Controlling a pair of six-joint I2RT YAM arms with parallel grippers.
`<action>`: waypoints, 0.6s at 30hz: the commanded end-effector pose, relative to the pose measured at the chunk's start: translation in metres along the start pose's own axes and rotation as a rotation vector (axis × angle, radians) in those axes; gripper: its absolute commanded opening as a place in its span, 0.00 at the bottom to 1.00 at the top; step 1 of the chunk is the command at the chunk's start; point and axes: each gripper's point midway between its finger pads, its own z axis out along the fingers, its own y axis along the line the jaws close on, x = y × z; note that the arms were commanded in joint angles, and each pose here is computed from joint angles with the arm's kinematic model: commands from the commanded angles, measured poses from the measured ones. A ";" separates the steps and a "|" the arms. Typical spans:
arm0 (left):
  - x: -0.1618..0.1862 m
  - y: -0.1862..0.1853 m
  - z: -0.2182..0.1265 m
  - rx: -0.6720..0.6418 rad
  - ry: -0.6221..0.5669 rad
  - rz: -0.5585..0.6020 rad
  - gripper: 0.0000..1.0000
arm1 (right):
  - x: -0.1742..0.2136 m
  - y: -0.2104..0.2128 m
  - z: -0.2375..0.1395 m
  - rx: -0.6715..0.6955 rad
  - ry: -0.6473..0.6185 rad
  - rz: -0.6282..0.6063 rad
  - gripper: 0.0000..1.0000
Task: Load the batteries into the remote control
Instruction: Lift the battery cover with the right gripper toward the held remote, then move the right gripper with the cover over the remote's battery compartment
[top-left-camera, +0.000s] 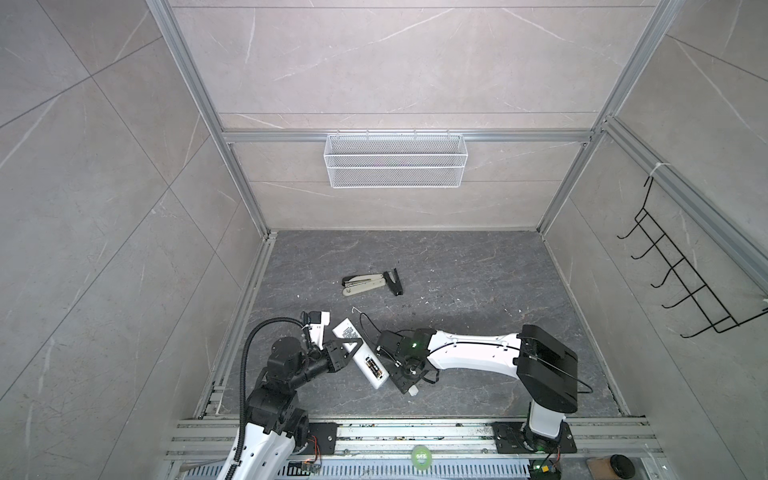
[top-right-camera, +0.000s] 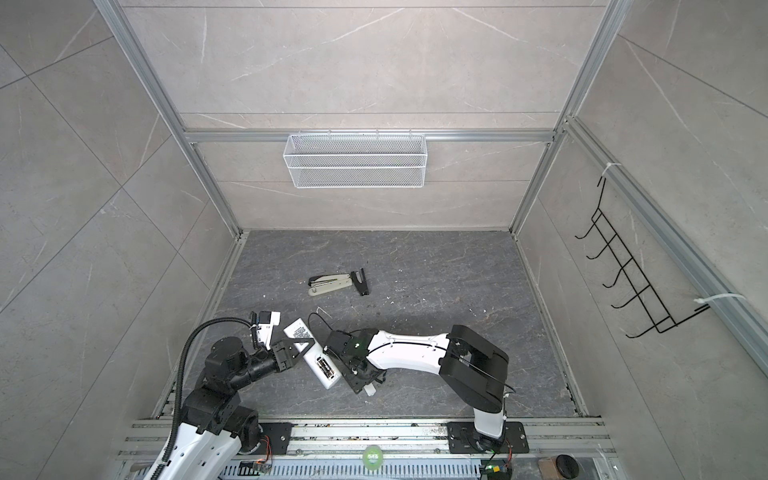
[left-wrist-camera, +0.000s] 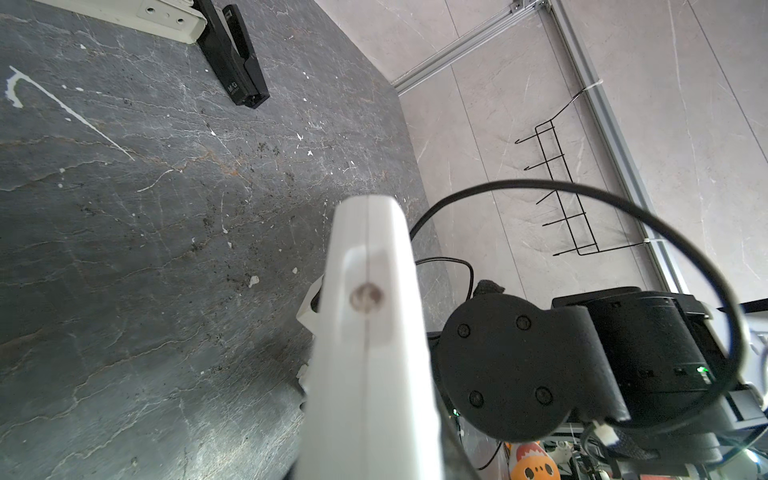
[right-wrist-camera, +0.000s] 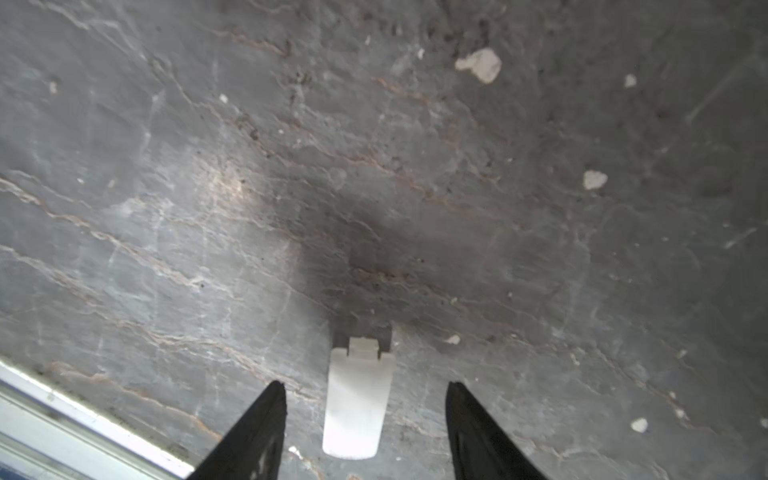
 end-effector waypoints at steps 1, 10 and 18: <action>-0.014 -0.029 -0.008 0.079 -0.040 0.098 0.00 | 0.001 -0.003 0.002 0.044 0.020 0.016 0.63; -0.014 -0.028 -0.008 0.075 -0.045 0.102 0.00 | 0.003 -0.006 0.008 0.070 0.029 0.023 0.59; -0.014 -0.028 -0.005 0.085 -0.041 0.094 0.00 | 0.003 -0.003 0.015 0.063 0.036 0.030 0.46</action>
